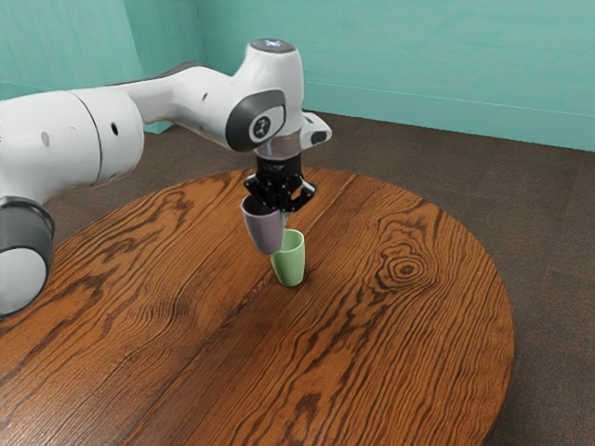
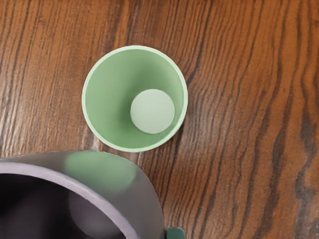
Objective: Place the left cup onto the right cup
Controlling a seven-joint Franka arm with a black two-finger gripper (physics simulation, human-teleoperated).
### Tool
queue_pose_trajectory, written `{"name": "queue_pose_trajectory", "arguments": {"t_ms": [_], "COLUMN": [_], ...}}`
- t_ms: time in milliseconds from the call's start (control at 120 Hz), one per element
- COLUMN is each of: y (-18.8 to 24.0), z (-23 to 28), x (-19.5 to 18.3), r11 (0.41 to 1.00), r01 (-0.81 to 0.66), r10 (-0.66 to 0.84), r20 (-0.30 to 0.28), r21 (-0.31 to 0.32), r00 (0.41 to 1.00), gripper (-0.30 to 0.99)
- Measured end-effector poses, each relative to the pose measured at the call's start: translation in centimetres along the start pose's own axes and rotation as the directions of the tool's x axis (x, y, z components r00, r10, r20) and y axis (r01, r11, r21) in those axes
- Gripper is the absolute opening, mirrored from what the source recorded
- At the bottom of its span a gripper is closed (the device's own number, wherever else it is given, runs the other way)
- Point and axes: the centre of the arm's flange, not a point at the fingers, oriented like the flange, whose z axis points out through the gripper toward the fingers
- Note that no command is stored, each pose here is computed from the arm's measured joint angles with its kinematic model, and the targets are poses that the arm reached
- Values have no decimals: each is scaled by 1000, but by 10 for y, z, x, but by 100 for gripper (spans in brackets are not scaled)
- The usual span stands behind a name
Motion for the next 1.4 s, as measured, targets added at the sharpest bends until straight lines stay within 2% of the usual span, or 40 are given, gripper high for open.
{"name": "queue_pose_trajectory", "arguments": {"t_ms": [325,858,1142,1400], "y": [-4,0,-1,1], "z": [6,15,35,37], "x": [22,44,52,56], "r11": [1000,1000,1000,1000], "r01": [10,-10,-13,-17], "r10": [-10,10,13,17], "r20": [-5,-11,12,8], "r21": [-28,-15,5,7], "r00": [1000,1000,1000,1000], "gripper": [-8,-8,-9,-9]}}
